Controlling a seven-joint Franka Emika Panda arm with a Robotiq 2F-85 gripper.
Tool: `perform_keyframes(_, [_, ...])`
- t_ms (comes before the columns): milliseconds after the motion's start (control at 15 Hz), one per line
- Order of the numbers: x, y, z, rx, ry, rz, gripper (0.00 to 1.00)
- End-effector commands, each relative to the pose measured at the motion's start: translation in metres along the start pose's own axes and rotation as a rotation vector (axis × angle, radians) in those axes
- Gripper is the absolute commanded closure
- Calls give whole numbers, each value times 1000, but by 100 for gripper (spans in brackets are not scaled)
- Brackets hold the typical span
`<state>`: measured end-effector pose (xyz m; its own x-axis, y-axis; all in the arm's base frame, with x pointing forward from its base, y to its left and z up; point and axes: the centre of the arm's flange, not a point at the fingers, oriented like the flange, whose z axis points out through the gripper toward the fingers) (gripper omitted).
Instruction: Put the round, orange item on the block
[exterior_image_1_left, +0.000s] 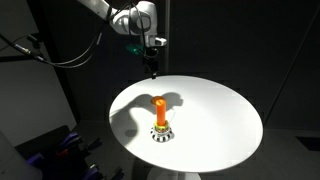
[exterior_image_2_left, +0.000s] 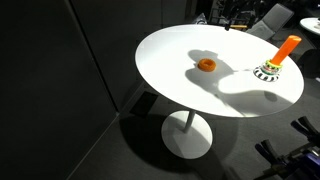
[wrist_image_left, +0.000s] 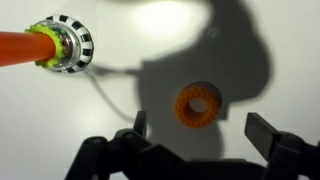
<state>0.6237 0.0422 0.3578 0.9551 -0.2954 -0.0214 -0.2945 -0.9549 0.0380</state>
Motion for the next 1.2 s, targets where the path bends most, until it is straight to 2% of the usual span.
perform_keyframes(0, [19, -2, 18, 1, 26, 40, 0])
perform_keyframes(400, [45, 0, 67, 11, 50, 67, 0])
perform_keyframes(1133, [66, -12, 144, 10, 96, 50, 0])
